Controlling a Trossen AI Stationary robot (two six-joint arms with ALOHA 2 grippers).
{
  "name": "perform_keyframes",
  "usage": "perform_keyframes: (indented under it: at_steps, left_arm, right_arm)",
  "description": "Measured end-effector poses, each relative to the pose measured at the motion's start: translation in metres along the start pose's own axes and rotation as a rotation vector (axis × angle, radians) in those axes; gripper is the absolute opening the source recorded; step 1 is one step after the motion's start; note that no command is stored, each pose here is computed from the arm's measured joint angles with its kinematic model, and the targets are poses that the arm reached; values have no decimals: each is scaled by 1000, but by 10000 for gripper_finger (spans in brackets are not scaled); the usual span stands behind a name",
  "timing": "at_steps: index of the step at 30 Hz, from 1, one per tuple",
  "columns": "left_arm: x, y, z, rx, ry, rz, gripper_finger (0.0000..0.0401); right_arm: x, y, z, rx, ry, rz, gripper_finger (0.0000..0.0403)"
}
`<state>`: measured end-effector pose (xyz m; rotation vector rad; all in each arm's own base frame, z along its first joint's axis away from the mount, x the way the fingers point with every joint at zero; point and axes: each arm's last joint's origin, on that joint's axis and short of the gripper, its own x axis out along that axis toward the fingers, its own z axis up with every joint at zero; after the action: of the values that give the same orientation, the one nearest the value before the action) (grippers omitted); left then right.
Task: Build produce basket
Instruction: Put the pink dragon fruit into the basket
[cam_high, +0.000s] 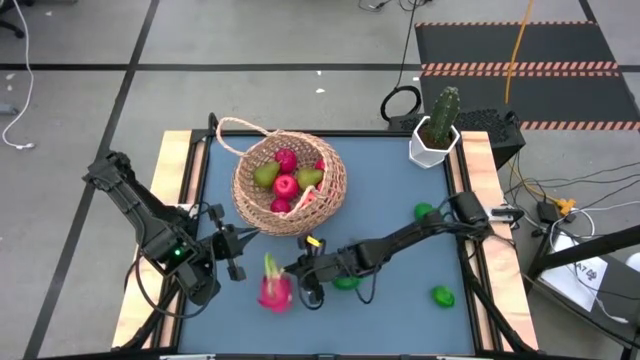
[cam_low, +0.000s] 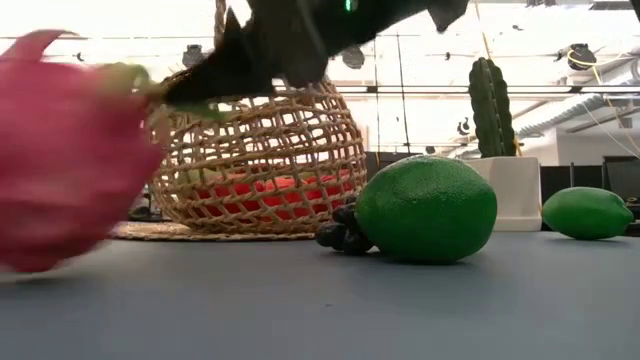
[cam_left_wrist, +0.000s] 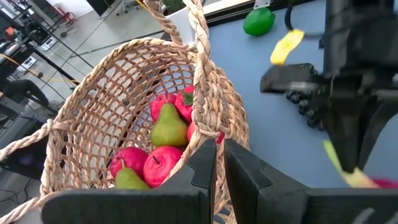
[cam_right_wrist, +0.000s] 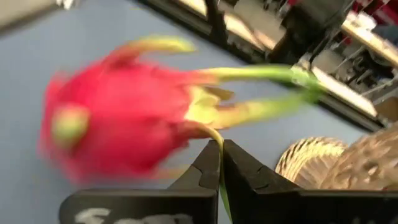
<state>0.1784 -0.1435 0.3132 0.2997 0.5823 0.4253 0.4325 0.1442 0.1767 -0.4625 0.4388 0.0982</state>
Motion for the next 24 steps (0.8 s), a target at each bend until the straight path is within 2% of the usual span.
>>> perform_keyframes:
  at_steps: [13,15,24]
  left_arm:
    - [0,-1,1,-19,-6,-6,35]
    - [-1,-4,4,-36,-24,-28,35]
    - [-14,-19,23,56,-181,-136,35]
  right_arm:
    - [-41,-23,42,12,-121,-36,1]
    - [-47,-25,47,6,-130,-46,1]
    - [-83,-35,71,-42,-145,-129,3]
